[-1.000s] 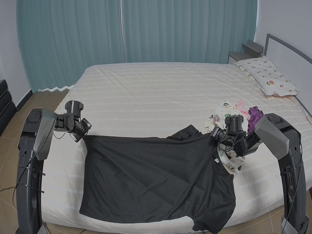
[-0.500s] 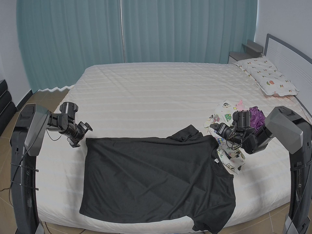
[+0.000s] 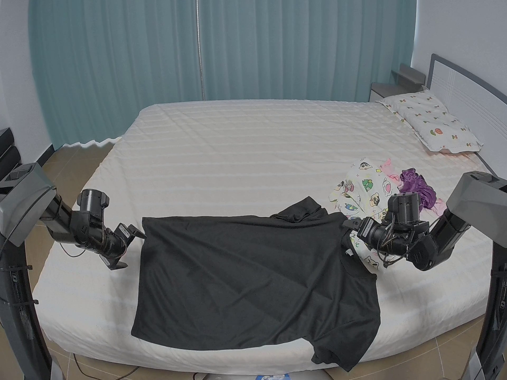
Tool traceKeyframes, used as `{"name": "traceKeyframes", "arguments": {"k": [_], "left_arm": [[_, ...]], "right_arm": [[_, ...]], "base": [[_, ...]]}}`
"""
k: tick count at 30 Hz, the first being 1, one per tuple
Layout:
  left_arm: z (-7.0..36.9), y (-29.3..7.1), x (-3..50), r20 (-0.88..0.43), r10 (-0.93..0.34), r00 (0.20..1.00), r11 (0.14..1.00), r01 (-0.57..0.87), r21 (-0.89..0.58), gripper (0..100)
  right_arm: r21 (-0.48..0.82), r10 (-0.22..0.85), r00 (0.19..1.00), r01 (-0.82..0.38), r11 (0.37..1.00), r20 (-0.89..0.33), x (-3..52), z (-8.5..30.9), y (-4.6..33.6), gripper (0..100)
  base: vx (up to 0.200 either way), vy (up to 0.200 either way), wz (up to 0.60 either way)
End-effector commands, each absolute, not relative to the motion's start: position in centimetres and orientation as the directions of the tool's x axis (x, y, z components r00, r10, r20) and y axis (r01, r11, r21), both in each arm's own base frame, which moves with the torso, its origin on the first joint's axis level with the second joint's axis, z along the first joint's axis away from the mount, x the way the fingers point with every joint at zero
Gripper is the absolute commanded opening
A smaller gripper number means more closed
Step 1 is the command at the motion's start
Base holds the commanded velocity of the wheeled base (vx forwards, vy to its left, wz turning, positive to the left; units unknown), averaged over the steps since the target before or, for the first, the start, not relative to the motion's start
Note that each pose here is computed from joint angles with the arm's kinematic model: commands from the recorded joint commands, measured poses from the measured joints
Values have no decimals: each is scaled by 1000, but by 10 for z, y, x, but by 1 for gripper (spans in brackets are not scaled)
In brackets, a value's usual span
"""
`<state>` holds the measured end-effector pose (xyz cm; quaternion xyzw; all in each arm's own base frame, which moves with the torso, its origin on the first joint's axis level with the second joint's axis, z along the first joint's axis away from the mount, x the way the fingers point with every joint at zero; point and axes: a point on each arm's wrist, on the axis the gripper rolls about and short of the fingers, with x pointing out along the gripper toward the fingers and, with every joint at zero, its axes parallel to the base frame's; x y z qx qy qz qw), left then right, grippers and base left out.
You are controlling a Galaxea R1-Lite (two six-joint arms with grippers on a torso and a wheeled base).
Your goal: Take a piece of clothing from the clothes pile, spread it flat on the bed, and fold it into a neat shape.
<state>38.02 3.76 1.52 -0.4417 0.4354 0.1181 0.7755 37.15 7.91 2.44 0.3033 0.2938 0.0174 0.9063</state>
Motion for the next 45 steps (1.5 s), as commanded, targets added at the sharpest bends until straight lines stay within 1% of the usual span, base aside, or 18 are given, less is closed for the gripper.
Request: {"name": "traceKeyframes", "arguments": {"k": [1,4,8,11,14,15,16,18,22,31,38,39,45], "left_arm": [[13,25,301,-745,-247,619,588,-515,-623,100],[5,16,285,-739,-249,626,623,-481,-617,100],[-5,1,265,-732,-275,624,693,-399,-600,100],[-13,-5,261,-744,-261,615,714,-396,-578,100],[-29,-17,261,-781,-151,606,763,-431,-482,100],[-29,-17,261,-781,-151,606,763,-431,-482,100],[-37,-23,261,-790,-108,604,778,-443,-445,100],[-39,-25,260,-786,-96,611,785,-439,-437,100],[-40,-30,249,-793,-106,599,802,-420,-424,100],[-45,-33,252,-796,-77,601,828,-407,-387,100],[-56,-42,255,-804,-13,595,855,-409,-317,100],[-57,-43,256,-804,-5,595,856,-413,-310,0],[-58,-43,255,-808,9,589,859,-419,-296,0]], "right_arm": [[565,221,804,166,808,-553,327,24,76,100],[561,219,800,169,810,-558,319,20,75,100],[559,222,794,173,811,-567,310,14,74,100],[561,219,794,177,809,-567,307,13,73,100],[553,217,783,187,812,-583,299,10,72,100],[553,217,783,187,812,-583,299,10,72,100],[549,216,777,192,813,-592,296,8,71,100],[546,214,770,199,814,-600,293,6,70,100],[544,212,766,205,814,-606,290,2,69,100],[529,207,744,224,818,-635,281,-2,66,100],[498,213,695,236,834,-687,272,-17,66,100],[492,212,688,239,837,-694,272,-20,66,100],[458,206,665,230,859,-718,271,-29,66,100]], "base": [[0,0,0],[0,0,0],[0,0,0],[0,0,0],[0,0,0],[0,0,0],[0,0,0],[0,0,0],[0,0,0],[0,0,0],[0,0,0],[0,0,0],[0,0,0]]}}
